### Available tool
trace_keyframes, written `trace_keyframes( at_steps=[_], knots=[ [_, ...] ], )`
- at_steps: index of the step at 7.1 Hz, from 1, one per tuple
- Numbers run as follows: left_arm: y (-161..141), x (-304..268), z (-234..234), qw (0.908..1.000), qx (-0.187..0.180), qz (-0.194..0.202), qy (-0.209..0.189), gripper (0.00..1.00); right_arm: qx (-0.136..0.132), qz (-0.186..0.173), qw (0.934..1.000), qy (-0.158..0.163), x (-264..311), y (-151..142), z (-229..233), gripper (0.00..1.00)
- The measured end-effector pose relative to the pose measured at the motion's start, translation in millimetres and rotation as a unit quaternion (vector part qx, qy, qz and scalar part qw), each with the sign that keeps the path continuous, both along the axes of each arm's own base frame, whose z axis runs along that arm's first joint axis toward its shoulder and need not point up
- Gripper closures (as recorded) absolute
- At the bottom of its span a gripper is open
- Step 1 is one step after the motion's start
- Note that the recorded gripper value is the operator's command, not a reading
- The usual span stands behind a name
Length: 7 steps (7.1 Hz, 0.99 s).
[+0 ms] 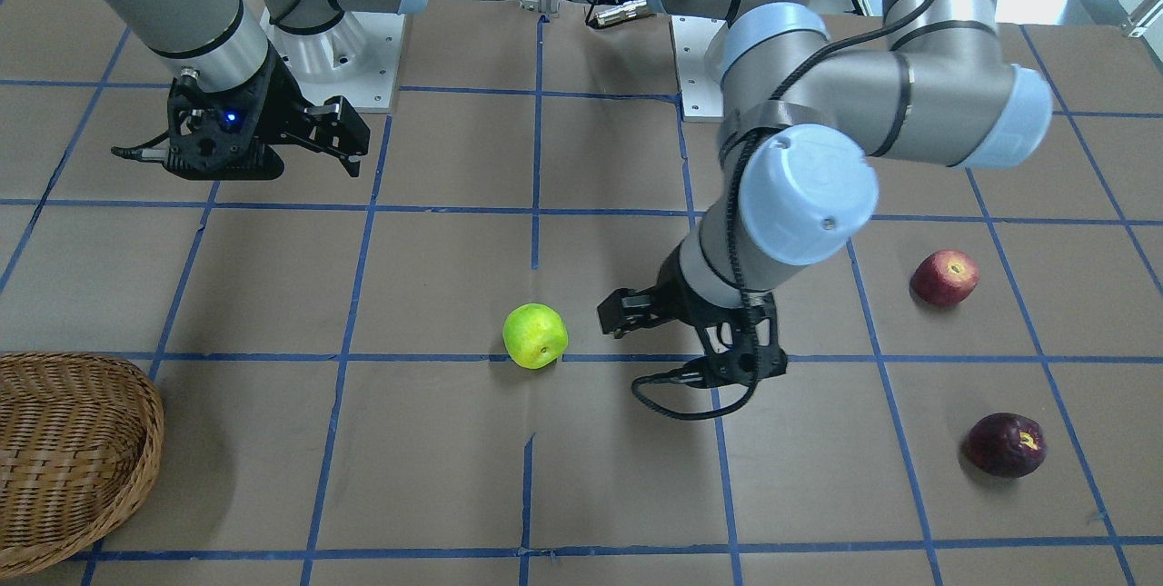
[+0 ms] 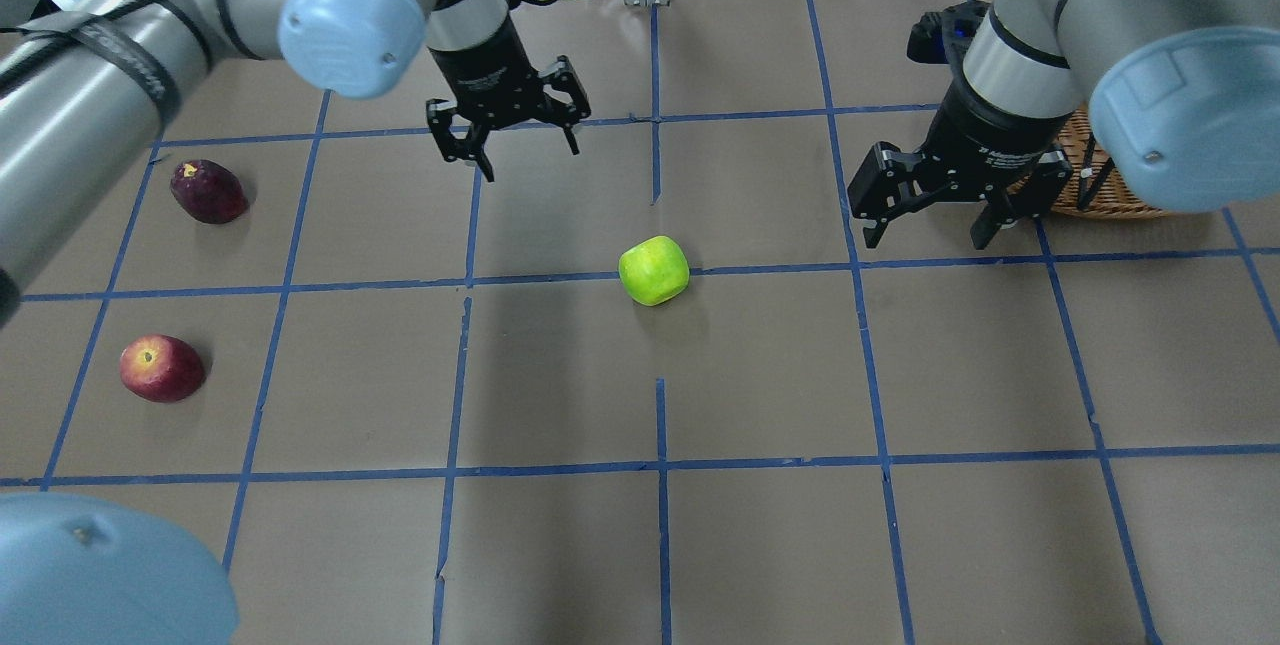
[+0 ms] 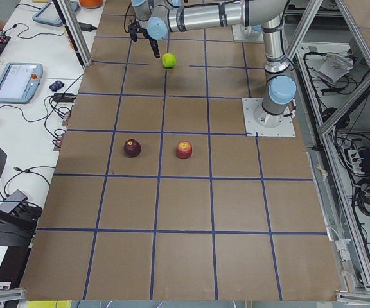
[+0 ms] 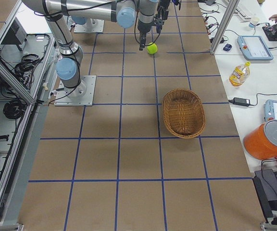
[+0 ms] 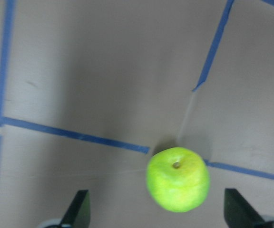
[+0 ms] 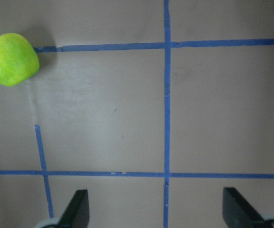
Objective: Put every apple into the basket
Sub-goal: 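Set the green apple down mid-table, open the left gripper and withdraw, then grasp the green apple with the right gripper while the left grasps the red apple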
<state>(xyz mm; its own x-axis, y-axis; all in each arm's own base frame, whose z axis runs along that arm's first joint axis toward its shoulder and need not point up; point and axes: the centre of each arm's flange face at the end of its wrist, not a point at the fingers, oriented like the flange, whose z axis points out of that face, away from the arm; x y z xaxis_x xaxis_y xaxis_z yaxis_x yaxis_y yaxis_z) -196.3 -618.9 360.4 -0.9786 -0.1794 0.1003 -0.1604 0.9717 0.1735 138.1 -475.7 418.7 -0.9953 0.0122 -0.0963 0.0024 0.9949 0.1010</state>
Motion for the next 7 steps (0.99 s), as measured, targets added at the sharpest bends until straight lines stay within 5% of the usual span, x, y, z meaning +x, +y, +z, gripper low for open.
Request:
trace_keyframes(
  at_steps=[3, 7],
  knots=[
    [8, 135, 6, 0.9907, 0.019, -0.126, -0.047, 0.00, -0.044, 0.001, 0.9988, -0.020, 74, -31, -42, 0.00],
    [62, 295, -45, 0.9763, 0.043, -0.212, -0.014, 0.01, -0.070, -0.024, 0.9973, 0.009, 165, -40, -109, 0.00]
  ],
)
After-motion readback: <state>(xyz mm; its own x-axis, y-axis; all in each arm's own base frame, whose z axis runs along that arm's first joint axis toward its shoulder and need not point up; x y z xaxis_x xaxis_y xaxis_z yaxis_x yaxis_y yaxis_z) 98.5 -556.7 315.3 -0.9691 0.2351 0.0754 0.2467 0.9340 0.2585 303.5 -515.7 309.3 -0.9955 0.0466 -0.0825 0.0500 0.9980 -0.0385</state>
